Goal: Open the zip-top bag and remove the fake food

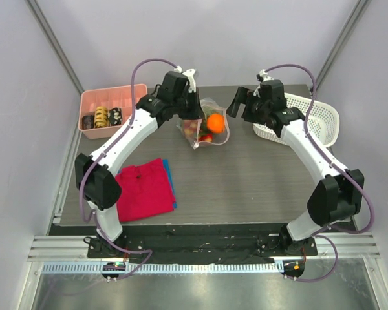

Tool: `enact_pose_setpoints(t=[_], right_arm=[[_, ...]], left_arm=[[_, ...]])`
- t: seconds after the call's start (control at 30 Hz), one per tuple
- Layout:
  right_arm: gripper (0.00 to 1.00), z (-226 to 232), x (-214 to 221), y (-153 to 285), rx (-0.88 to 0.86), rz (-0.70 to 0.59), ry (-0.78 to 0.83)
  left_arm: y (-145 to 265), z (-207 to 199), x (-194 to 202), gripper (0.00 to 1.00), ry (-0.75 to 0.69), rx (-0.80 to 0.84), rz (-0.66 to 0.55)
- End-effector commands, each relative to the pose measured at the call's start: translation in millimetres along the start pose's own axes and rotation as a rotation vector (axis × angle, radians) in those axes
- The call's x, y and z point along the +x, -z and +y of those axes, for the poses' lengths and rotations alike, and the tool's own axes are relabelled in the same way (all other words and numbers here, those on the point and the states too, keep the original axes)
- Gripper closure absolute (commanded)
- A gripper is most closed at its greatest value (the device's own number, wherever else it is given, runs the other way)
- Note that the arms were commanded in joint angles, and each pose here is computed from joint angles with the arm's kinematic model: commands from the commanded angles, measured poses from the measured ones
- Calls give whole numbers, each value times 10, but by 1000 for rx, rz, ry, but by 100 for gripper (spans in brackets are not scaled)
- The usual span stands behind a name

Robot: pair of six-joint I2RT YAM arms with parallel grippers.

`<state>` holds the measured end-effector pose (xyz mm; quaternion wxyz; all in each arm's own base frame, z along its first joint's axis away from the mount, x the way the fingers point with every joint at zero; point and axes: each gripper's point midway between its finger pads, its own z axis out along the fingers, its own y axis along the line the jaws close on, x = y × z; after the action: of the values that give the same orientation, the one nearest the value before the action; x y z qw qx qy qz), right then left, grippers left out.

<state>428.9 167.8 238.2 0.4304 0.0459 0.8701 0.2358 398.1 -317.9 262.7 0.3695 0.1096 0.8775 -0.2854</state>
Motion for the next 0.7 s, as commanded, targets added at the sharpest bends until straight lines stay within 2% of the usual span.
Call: enact_pose_setpoints(t=[0.0, 0.03, 0.07, 0.1, 0.2, 0.3, 0.4, 0.47, 0.5, 0.53, 0.67], right_arm=[[0, 260, -166, 606, -2, -74, 14], [1, 348, -164, 685, -21, -82, 29], [5, 509, -103, 746, -61, -75, 56], [14, 618, -51, 790, -99, -67, 130], [26, 779, 114, 848, -142, -27, 168], [36, 888, 246, 781, -190, 7, 201], [43, 912, 422, 639, -215, 32, 343], [42, 798, 471, 512, -176, 36, 432], [32, 749, 476, 470, -152, 37, 450], [30, 667, 502, 427, -129, 41, 500], [31, 503, 612, 253, -99, 62, 609]], left_arm=[[82, -337, -195, 100, 76, 123, -21], [46, -352, -185, 100, 91, 132, -14], [29, -361, -206, 100, 99, 139, -19], [20, -388, -211, 100, 106, 149, -18], [-31, -453, -222, 100, 132, 181, -7], [-68, -492, -239, 100, 152, 197, 1], [-98, -524, -240, 100, 164, 215, 9], [-104, -536, -235, 100, 169, 221, 13], [-94, -544, -243, 100, 169, 224, 12], [-94, -546, -246, 100, 168, 225, 10], [-87, -544, -216, 100, 171, 227, 20]])
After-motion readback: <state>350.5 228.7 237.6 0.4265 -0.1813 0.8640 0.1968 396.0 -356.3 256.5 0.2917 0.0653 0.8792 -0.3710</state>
